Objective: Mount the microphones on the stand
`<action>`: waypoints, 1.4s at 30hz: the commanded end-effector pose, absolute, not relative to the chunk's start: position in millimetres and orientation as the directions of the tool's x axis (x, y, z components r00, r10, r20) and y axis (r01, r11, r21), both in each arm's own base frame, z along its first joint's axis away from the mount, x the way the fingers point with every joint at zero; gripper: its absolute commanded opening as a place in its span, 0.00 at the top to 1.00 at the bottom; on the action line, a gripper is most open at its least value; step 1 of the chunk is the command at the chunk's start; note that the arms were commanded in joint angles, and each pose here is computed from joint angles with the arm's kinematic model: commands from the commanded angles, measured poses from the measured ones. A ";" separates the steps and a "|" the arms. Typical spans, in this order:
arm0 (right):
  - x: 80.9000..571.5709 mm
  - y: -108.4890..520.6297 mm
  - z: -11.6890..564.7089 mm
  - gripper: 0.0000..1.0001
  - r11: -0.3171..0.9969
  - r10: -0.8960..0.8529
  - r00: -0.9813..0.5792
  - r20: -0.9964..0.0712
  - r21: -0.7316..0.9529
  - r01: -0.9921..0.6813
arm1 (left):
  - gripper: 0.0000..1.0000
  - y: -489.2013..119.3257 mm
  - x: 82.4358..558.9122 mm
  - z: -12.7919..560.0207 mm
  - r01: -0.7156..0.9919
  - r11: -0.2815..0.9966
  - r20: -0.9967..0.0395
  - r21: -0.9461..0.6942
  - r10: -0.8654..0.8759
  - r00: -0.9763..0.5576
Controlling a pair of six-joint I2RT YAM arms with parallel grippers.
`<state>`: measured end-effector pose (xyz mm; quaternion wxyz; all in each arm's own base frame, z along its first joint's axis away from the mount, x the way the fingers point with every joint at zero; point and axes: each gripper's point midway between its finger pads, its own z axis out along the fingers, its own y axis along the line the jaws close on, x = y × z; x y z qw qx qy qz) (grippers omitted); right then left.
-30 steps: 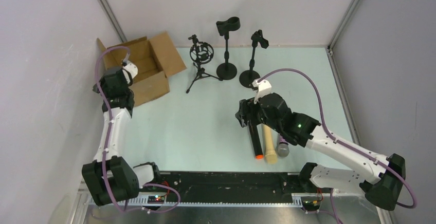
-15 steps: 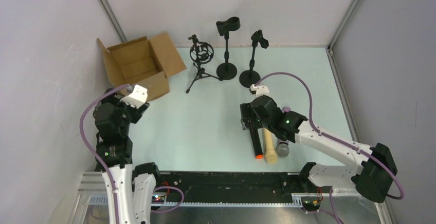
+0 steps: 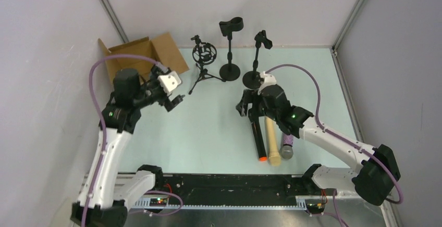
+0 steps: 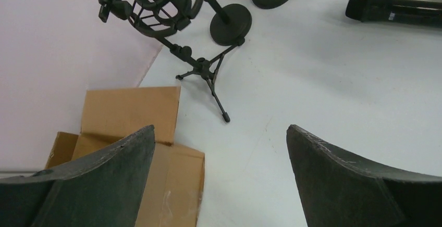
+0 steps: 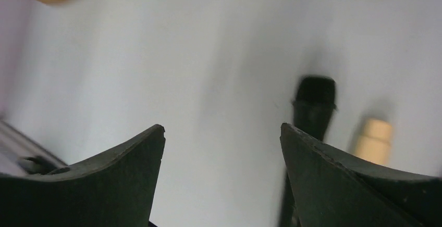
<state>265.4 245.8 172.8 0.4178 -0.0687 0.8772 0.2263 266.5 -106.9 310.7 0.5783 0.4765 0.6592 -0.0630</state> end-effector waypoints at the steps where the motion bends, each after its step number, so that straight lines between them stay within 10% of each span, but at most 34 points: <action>1: 306.3 293.8 297.1 0.13 0.612 0.409 -0.488 -0.771 0.628 -0.480 | 0.00 -115.7 290.5 332.0 0.701 0.514 -0.812 0.495 0.562 0.161; 16: 426.6 372.6 330.7 0.00 0.271 0.654 -0.520 -0.550 0.811 -0.518 | 0.00 -74.5 283.2 321.3 0.577 0.679 -0.834 0.454 0.552 0.006; 42: 452.6 404.6 333.0 0.01 0.120 0.720 -0.538 -0.438 0.842 -0.525 | 0.00 -67.1 271.4 323.8 0.560 0.687 -0.840 0.463 0.541 0.030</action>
